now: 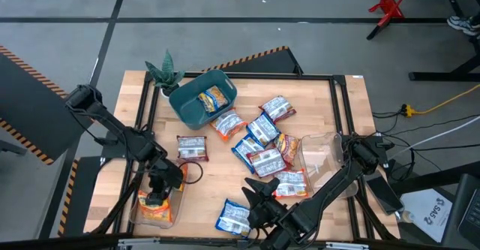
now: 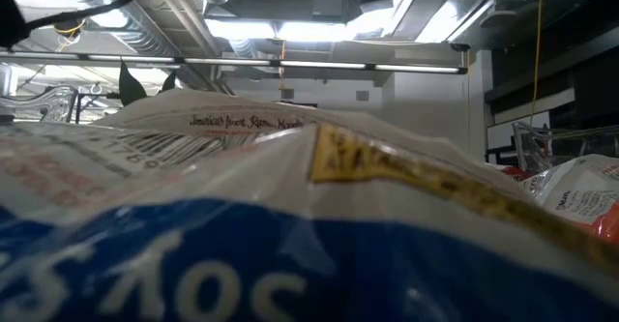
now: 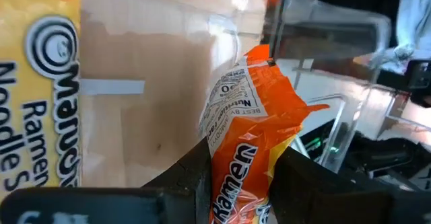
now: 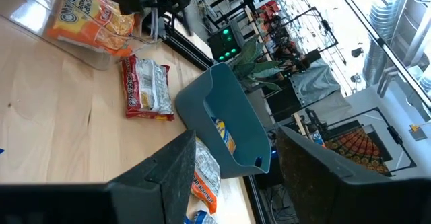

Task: Sort Maruchan noodles
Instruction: Put the orange noodle pack into the left transparent bin

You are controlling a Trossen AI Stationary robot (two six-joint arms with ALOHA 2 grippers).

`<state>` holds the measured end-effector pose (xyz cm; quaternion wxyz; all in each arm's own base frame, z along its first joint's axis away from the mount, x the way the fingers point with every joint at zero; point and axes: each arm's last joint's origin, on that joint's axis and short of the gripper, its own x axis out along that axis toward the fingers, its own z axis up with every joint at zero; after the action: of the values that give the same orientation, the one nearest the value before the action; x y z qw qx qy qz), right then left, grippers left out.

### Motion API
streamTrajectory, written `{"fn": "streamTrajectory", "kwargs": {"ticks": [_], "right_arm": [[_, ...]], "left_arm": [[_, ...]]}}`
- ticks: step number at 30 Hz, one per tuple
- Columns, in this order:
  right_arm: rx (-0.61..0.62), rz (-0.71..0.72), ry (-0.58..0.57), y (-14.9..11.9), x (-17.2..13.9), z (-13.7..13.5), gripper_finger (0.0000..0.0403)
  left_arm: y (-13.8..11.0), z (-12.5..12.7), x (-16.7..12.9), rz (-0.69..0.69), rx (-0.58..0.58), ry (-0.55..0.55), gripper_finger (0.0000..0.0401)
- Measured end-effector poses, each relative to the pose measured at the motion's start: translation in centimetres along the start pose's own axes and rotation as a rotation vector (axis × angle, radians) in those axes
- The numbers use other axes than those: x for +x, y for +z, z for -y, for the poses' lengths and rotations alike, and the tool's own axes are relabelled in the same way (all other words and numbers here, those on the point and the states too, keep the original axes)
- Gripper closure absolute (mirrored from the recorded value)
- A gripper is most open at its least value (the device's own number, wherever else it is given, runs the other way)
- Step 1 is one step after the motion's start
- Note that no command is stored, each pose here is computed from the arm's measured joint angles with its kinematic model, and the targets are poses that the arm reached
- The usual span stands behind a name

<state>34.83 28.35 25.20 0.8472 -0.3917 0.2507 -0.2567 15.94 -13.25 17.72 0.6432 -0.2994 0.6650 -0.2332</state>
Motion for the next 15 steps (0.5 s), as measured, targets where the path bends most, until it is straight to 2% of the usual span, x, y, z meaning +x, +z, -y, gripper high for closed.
{"fn": "streamTrajectory", "kwargs": {"ticks": [8,15], "right_arm": [[-0.01,-0.002,0.0,-0.1,0.0,0.0,0.021],[-0.016,-0.004,-0.001,-0.1,0.0,0.0,0.021]], "left_arm": [[0.5,-0.6,1.2,-0.059,-0.005,0.011,0.029],[0.7,-0.7,1.2,-0.027,0.005,0.036,0.0286]]}}
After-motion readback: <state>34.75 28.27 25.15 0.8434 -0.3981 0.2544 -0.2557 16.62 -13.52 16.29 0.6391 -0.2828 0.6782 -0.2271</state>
